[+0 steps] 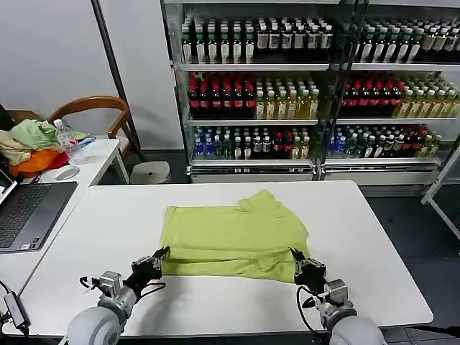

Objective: Fold and organize the clothes.

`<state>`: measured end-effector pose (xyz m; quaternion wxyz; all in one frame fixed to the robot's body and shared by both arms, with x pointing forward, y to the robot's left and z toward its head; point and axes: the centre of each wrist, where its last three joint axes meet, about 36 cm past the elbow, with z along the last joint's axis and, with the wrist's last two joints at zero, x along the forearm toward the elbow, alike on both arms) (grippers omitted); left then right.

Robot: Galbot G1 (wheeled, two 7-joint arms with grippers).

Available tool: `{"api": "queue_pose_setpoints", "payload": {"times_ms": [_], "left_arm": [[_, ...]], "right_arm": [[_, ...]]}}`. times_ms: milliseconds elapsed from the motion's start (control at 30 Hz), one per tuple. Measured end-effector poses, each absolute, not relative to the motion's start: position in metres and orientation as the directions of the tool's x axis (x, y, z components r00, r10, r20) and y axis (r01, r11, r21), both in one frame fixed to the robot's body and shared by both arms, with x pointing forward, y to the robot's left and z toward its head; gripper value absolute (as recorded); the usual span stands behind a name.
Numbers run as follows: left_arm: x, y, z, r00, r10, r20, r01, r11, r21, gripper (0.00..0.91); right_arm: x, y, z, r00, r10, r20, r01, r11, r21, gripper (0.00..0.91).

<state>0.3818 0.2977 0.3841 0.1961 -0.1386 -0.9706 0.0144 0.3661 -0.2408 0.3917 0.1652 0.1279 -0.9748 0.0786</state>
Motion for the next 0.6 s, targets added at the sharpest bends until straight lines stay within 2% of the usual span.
{"api": "queue_pose_setpoints", "payload": {"times_ms": [167, 200, 233, 600], "left_arm": [[0.391, 0.300, 0.378, -0.885, 0.269, 0.379, 0.258, 0.963, -0.080, 0.071], [0.393, 0.301, 0.377, -0.886, 0.266, 0.380, 0.256, 0.963, -0.077, 0.534], [0.394, 0.301, 0.376, -0.886, 0.263, 0.382, 0.255, 0.964, -0.073, 0.907], [0.398, 0.307, 0.368, -0.890, 0.230, 0.392, 0.241, 0.970, -0.022, 0.907]], "right_arm": [[0.373, -0.237, 0.385, -0.907, -0.227, 0.356, -0.279, 0.955, -0.103, 0.000], [0.373, -0.236, 0.384, -0.905, -0.228, 0.359, -0.281, 0.954, -0.102, 0.000], [0.374, -0.236, 0.383, -0.904, -0.228, 0.362, -0.281, 0.954, -0.101, 0.907], [0.377, -0.240, 0.384, -0.901, -0.190, 0.389, -0.255, 0.959, -0.122, 0.907]]}}
